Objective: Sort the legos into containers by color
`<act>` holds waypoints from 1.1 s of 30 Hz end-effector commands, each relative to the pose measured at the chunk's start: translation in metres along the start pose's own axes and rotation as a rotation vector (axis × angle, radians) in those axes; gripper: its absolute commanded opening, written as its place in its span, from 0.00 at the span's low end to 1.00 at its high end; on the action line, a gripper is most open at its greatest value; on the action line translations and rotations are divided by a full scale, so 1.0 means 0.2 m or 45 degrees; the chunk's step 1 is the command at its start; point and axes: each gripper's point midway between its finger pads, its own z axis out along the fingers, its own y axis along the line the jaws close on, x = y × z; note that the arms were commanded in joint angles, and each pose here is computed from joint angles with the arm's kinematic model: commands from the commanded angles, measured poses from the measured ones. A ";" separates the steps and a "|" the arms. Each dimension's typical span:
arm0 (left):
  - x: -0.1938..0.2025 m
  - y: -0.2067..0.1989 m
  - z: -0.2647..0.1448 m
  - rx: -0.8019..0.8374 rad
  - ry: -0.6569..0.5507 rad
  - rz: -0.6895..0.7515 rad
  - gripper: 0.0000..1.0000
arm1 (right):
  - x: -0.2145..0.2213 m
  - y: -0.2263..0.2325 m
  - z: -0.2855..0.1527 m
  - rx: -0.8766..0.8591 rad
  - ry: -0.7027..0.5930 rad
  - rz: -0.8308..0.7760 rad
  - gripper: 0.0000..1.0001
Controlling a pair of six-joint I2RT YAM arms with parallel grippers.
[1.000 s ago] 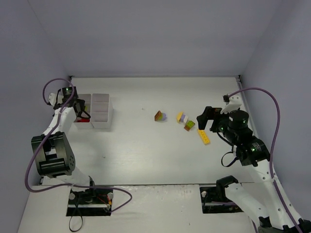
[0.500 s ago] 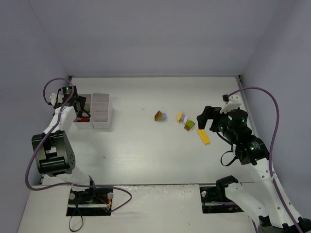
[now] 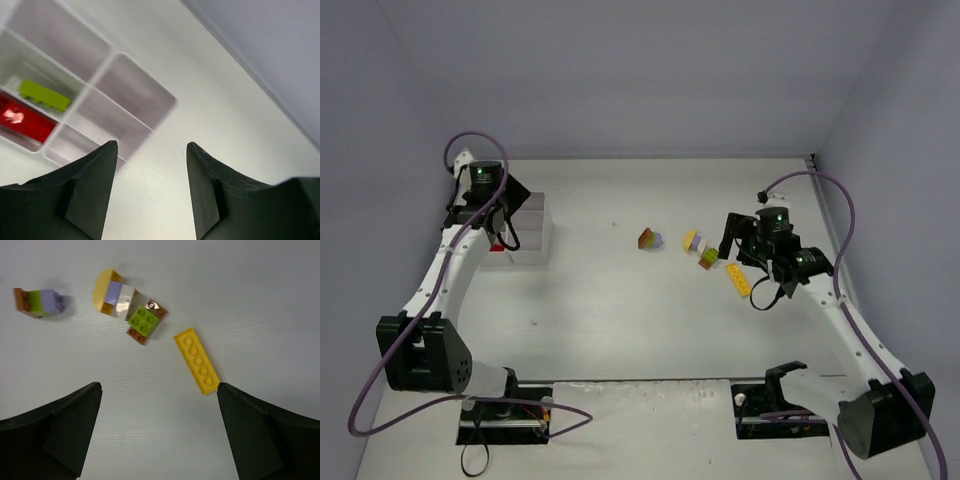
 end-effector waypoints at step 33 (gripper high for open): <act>0.50 -0.34 -0.60 0.709 0.234 0.936 0.51 | 0.65 -0.32 0.50 0.407 0.521 0.194 0.81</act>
